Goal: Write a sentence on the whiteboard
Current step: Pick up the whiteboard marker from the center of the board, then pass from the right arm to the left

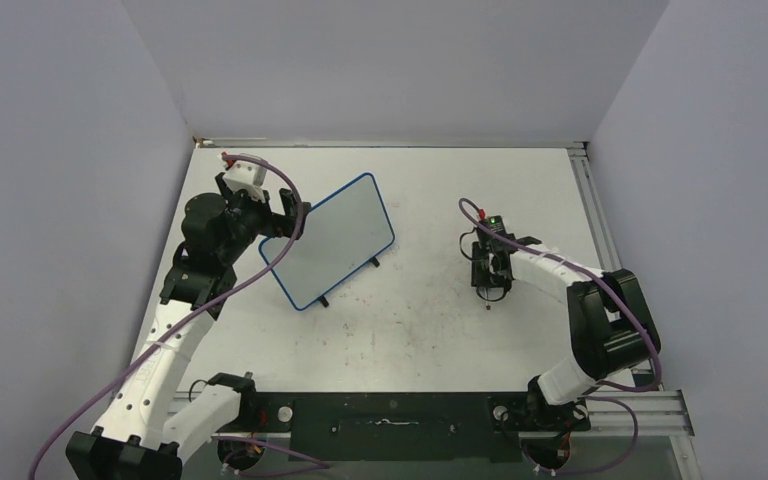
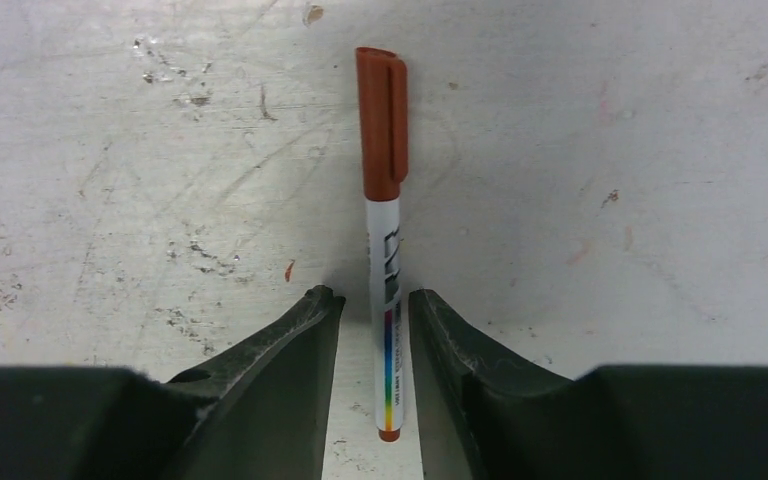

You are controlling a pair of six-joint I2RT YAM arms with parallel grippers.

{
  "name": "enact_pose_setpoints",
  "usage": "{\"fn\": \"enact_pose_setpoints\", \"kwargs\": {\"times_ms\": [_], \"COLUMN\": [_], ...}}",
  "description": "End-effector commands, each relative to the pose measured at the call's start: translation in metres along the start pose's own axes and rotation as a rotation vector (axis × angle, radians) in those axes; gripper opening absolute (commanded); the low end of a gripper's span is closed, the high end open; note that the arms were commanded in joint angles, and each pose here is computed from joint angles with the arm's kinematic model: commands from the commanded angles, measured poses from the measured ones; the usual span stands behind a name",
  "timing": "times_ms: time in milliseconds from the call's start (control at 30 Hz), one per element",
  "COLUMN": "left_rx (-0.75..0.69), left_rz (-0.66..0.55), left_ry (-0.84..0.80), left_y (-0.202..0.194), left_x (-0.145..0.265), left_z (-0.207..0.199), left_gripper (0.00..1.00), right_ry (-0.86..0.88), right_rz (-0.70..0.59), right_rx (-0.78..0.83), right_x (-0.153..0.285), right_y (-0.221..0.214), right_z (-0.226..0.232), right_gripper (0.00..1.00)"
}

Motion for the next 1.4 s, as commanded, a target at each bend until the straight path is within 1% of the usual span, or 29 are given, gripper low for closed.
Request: {"fn": "enact_pose_setpoints", "kwargs": {"times_ms": [0,133,267,300,367,433,567,700,833,933,1000,1133,1267,1367], "left_rx": [-0.013,-0.013,-0.016,-0.020,-0.031,-0.052,-0.109,-0.145,-0.220,-0.293,-0.347,-0.496,-0.671,-0.755], "left_rz": [-0.070,-0.071,-0.072,-0.073,-0.077,-0.087,-0.124,-0.157,-0.174,-0.175,-0.158,-0.077,-0.016,-0.008], "left_ry": [0.010,0.013,0.005,-0.005,-0.029,-0.069,-0.157,-0.254,-0.418,-0.581,-0.646,-0.719,-0.767,-0.781], "left_y": [0.016,0.016,0.015,0.015,0.016,0.017,0.021,0.023,0.020,0.006,-0.009,-0.049,-0.086,-0.103], "left_x": [0.000,0.000,0.000,0.000,0.001,0.002,0.010,0.018,0.027,0.040,0.049,0.067,0.082,0.090], "left_z": [0.001,0.002,-0.001,-0.004,-0.008,-0.016,-0.035,-0.058,-0.095,-0.132,-0.152,-0.187,-0.214,-0.226], "left_gripper": [0.97,0.97,0.97,0.97,0.97,0.97,0.97,0.97,0.97,0.97,0.97,0.97,0.95,0.95], "right_ry": [-0.022,-0.004,0.017,0.027,0.060,0.086,0.159,0.292,0.425,0.553,0.636,0.773,0.824,0.844], "right_rz": [-0.037,-0.016,-0.011,-0.005,0.005,-0.012,-0.055,-0.015,0.044,0.122,0.166,0.283,0.370,0.422], "right_rx": [0.022,0.022,0.015,0.015,0.028,0.051,0.121,0.184,0.216,0.281,0.326,0.408,0.529,0.604], "right_x": [0.004,0.000,0.001,0.001,0.004,0.014,0.053,0.098,0.137,0.169,0.190,0.211,0.219,0.225], "right_y": [0.012,0.008,0.007,0.006,0.005,0.007,0.014,0.008,-0.004,-0.017,-0.023,-0.050,-0.083,-0.102], "right_z": [0.005,0.007,0.009,0.010,0.014,0.020,0.040,0.059,0.066,0.074,0.081,0.096,0.110,0.118], "right_gripper": [0.29,0.13,0.09,0.06,0.05,0.05,0.05,0.05,0.05,0.05,0.05,0.05,0.05,0.05]}}
Point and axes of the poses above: each gripper's point midway between its finger pads, its own x axis back along the fingers, its own z axis along the line the jaws close on, y = z × x, the point moved 4 cm from there along x, back along the fingers, and after that the axes turned 11 degrees about -x, right-handed, at the moved point
